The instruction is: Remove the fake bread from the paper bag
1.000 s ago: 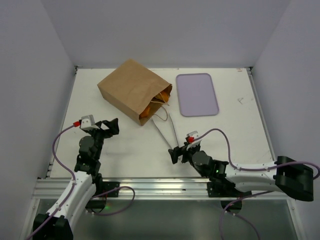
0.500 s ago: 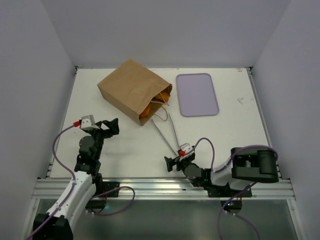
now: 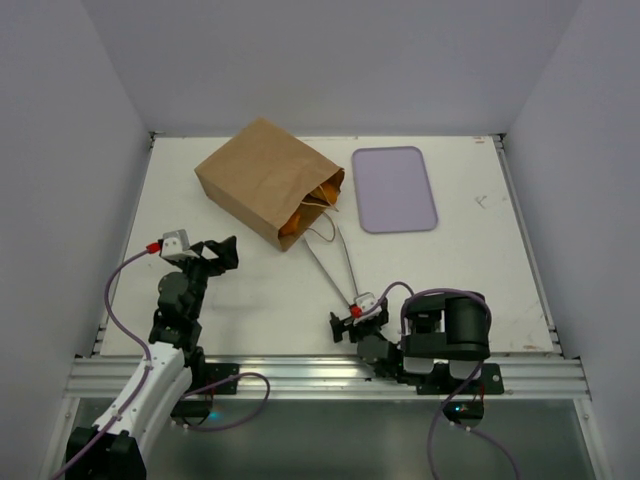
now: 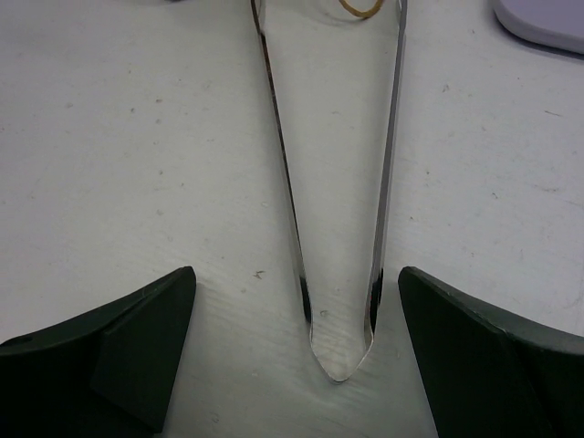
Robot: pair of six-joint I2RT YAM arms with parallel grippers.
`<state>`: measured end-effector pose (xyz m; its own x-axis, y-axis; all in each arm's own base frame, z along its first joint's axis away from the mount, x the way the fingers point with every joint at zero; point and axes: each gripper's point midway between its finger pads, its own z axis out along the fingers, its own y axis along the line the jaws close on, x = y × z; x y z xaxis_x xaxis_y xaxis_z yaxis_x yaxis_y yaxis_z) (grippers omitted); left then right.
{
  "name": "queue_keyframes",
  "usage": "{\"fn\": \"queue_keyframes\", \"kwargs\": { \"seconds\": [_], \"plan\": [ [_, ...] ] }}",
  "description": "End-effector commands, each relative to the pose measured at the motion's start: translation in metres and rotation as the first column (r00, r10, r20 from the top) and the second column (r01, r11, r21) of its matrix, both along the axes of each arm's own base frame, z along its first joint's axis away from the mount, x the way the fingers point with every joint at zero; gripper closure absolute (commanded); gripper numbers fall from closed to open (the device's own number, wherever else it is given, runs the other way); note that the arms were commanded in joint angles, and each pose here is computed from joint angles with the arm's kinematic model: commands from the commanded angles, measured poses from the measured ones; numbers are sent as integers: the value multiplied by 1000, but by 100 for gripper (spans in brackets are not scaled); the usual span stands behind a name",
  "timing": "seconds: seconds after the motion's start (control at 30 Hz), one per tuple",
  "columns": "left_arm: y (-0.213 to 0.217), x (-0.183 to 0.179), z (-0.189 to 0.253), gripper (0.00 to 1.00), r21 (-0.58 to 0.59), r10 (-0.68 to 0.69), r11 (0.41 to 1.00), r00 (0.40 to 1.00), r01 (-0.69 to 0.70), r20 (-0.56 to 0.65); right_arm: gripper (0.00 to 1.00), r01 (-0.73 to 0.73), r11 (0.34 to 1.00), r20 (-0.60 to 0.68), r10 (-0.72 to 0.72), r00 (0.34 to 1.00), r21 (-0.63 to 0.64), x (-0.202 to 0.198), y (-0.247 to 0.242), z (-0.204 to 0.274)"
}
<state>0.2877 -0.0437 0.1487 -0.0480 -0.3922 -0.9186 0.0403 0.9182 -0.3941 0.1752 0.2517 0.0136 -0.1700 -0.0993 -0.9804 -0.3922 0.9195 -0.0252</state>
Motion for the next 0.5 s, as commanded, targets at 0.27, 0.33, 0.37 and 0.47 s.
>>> {"fn": "queue_keyframes", "kwargs": {
  "seconds": [0.27, 0.33, 0.37, 0.47],
  "plan": [
    [-3, 2, 12, 0, 4, -16, 1000, 999, 16, 50, 4, -13, 960, -49, 28, 998, 281, 17, 13, 24],
    [-3, 2, 12, 0, 4, -16, 1000, 999, 16, 50, 4, -25, 956, -56, 43, 997, 293, 24, 13, 26],
    [-3, 2, 12, 0, 5, -16, 1000, 999, 16, 50, 4, -62, 956, -55, 81, 995, 287, 23, 18, 27],
    [-3, 3, 13, 0, 5, -16, 1000, 999, 16, 52, 4, -102, 956, -43, 118, 992, 274, 23, 27, 28]
  ]
}}
